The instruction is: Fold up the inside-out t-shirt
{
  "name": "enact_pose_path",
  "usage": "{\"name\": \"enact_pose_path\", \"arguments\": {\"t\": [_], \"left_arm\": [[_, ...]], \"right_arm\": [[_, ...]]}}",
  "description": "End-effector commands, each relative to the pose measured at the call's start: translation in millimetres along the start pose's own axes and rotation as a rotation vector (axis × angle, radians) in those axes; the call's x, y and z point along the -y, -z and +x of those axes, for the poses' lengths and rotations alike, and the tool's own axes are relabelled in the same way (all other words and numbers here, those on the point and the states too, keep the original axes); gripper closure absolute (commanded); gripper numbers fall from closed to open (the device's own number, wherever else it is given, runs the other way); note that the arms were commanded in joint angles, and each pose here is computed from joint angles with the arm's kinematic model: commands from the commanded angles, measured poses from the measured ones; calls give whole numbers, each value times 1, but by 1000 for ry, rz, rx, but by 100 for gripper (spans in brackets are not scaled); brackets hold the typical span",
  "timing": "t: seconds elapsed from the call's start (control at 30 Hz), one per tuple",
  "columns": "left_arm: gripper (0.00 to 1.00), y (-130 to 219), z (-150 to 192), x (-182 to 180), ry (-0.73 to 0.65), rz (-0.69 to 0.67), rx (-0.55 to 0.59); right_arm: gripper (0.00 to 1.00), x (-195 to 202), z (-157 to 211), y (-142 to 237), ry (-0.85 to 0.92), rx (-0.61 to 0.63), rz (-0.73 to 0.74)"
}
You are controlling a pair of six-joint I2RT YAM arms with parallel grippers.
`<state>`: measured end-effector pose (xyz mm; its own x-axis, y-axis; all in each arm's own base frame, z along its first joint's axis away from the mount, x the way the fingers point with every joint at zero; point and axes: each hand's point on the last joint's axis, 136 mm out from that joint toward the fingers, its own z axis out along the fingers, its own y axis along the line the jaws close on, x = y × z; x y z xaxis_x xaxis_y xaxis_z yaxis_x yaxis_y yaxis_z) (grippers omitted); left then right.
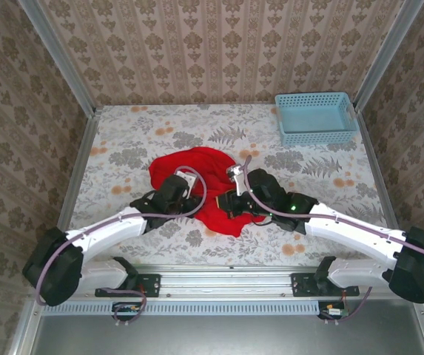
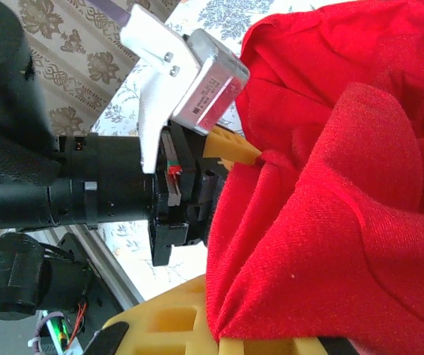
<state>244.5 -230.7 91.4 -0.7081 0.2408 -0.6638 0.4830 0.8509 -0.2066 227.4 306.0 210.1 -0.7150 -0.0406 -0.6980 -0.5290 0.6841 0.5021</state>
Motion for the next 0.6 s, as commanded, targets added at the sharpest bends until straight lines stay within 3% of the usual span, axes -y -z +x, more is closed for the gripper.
{"name": "enact_pose_path", "arguments": {"t": [0.0, 0.1, 0.3, 0.4, 0.57], "left_arm": [[55, -2, -3, 12, -17, 33, 3], [53, -9, 7, 4, 7, -2, -27], [56, -31, 33, -42, 237, -31, -116], [53, -26, 27, -31, 173, -28, -102], [44, 14, -1, 6, 17, 26, 66]], "right_arm": [[100, -5, -19, 9, -29, 81, -40], [100, -7, -22, 12, -39, 93, -63], [100, -2, -25, 25, -56, 117, -65], [100, 6, -22, 24, -71, 114, -34], [100, 14, -16, 12, -99, 94, -11]]}}
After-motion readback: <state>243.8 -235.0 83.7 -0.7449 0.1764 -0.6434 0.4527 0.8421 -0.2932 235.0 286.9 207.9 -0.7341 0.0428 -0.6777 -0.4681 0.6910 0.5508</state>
